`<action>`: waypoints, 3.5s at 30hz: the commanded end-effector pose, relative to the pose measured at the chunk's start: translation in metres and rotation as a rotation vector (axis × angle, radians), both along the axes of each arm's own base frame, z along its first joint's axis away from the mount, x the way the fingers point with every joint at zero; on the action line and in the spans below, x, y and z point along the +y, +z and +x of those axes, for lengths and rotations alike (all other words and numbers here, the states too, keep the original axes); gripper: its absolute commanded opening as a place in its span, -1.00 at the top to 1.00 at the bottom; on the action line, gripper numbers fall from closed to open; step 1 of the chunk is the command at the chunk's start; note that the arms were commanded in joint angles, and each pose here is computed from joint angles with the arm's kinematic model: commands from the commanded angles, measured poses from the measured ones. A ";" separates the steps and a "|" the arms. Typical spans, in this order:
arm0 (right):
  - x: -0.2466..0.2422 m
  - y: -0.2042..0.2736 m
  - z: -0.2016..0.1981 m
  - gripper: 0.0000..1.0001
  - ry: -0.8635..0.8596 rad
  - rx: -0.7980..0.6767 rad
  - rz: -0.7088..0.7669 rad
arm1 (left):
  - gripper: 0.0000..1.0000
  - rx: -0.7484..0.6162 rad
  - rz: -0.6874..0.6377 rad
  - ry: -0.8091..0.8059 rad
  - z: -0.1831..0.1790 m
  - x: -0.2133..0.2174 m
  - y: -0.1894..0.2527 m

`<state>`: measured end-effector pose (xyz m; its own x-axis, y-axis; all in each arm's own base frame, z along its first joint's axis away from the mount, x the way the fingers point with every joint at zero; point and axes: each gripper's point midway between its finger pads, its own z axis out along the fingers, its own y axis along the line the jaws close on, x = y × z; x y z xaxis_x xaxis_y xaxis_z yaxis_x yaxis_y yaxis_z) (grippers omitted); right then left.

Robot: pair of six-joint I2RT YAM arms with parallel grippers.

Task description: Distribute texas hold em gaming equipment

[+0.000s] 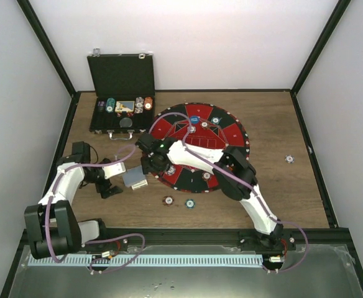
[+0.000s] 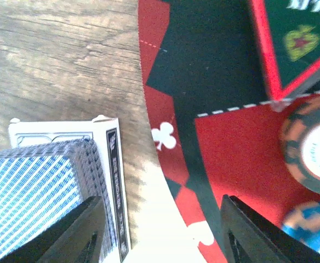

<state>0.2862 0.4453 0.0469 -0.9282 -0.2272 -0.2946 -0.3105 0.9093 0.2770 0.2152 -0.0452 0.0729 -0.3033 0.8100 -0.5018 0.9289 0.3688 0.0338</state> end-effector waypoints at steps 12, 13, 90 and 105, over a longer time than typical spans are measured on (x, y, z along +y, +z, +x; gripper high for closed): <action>-0.055 0.074 -0.002 -0.45 -0.086 -0.069 0.120 | -1.00 0.017 0.103 0.015 0.028 -0.014 -0.027; -0.056 0.076 -0.004 -0.46 -0.087 -0.071 0.125 | -1.00 0.018 0.106 0.023 0.029 -0.014 -0.028; -0.091 0.059 -0.029 -0.27 -0.099 -0.023 0.129 | -0.80 0.146 0.237 -0.083 0.020 -0.021 -0.081; -0.091 0.057 -0.031 -0.25 -0.095 -0.016 0.136 | -0.21 0.176 0.246 -0.102 0.012 -0.020 -0.085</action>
